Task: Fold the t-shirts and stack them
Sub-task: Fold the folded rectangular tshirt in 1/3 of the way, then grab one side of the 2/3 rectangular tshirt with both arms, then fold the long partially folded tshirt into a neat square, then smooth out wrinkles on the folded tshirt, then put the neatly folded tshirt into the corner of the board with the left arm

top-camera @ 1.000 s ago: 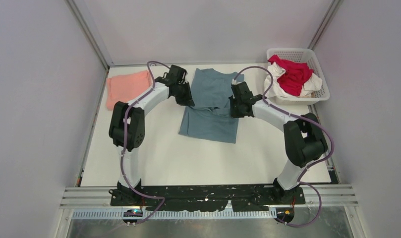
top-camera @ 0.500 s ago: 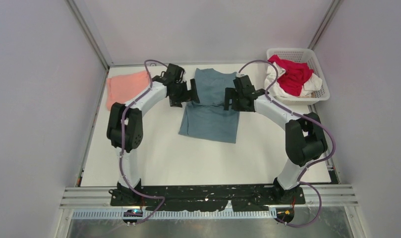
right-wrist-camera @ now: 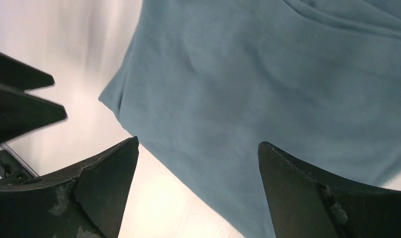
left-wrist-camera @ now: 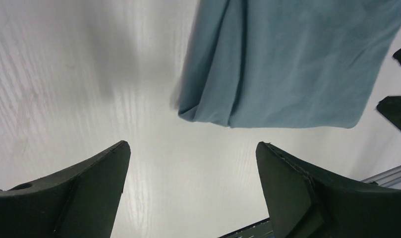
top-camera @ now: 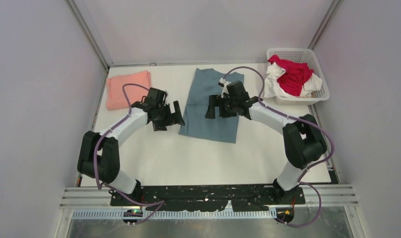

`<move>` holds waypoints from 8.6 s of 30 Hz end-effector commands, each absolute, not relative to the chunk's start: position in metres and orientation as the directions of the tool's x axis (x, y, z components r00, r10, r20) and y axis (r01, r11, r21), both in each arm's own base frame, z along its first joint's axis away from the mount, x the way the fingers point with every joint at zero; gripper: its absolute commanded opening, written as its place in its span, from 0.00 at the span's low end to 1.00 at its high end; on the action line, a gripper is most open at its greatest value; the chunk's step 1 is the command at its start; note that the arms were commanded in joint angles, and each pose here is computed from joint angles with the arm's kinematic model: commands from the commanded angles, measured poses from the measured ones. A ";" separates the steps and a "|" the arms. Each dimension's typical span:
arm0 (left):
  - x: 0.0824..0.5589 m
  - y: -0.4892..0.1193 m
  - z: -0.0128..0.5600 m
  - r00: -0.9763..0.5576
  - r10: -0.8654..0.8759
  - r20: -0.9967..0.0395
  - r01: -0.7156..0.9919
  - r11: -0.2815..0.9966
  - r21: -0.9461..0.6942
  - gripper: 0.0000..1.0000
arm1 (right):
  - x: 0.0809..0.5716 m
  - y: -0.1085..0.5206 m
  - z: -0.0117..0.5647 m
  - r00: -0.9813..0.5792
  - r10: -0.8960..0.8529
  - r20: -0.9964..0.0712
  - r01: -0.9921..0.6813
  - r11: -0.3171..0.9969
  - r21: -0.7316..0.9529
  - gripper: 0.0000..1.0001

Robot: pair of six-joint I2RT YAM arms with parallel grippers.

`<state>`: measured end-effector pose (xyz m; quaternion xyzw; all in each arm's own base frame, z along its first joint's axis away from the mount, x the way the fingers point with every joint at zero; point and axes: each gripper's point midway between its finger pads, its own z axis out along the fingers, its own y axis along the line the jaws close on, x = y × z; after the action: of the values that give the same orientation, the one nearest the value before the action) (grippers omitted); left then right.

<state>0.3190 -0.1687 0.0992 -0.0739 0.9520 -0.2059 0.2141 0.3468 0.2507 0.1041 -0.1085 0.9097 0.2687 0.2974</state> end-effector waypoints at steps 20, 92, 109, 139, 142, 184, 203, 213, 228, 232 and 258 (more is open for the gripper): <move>0.322 -0.191 0.042 -0.947 -0.222 -0.234 -0.060 0.835 -0.547 0.47 | 0.483 0.258 0.117 -0.725 0.100 -0.681 -0.285 0.857 0.429 0.95; 0.183 -0.187 0.181 -0.835 -0.265 -0.482 0.220 0.641 -0.735 0.00 | 0.123 0.184 0.183 -0.860 -0.017 -0.510 -0.413 0.611 0.675 0.05; 0.368 -0.214 0.254 -0.709 -0.239 -0.664 0.316 0.734 -0.602 0.00 | 0.297 0.132 0.222 -0.655 0.184 -0.733 -0.294 0.831 0.472 0.05; 0.508 -0.233 0.139 -0.865 -0.125 -0.486 0.157 0.851 -0.500 0.68 | 0.458 0.103 0.119 -0.758 0.280 -0.589 -0.108 0.836 0.538 0.65; 0.504 -0.230 0.160 -0.851 -0.143 -0.506 0.158 0.848 -0.506 0.80 | 0.453 0.117 0.149 -0.743 0.289 -0.603 -0.172 0.789 0.589 0.90; 0.256 -0.196 0.085 -0.947 -0.122 -0.296 0.056 0.846 -0.530 1.00 | 0.270 0.204 0.100 -0.871 0.118 -0.477 -0.239 0.747 0.620 0.95; 0.291 -0.212 0.029 -0.983 -0.094 -0.160 -0.014 0.896 -0.444 0.74 | 0.287 0.164 0.133 -0.766 0.212 -0.607 -0.177 0.838 0.516 0.95; 0.295 -0.210 0.010 -0.975 -0.178 -0.133 -0.160 0.978 -0.132 0.00 | 0.304 0.148 0.129 -0.754 0.205 -0.624 -0.161 0.864 0.478 0.95; 0.460 -0.106 0.130 -0.827 -0.098 -0.553 -0.218 0.963 0.156 0.00 | 0.344 0.137 0.141 -0.656 0.172 -0.735 -0.237 0.877 0.417 0.95; 0.502 -0.064 0.161 -0.761 -0.046 -0.647 -0.231 0.951 0.205 0.00 | 0.350 0.126 0.148 -0.599 0.183 -0.780 -0.215 0.901 0.377 0.95; 0.535 0.036 0.335 -0.495 0.051 -0.867 -0.279 0.936 0.214 0.00 | 0.352 0.092 0.148 -0.524 0.170 -0.835 -0.103 0.960 0.260 0.95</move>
<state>0.5424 0.0433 0.2325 -0.0688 0.8985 0.1976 0.3859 0.3475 0.0969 0.1309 0.0194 0.8765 0.1468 0.4581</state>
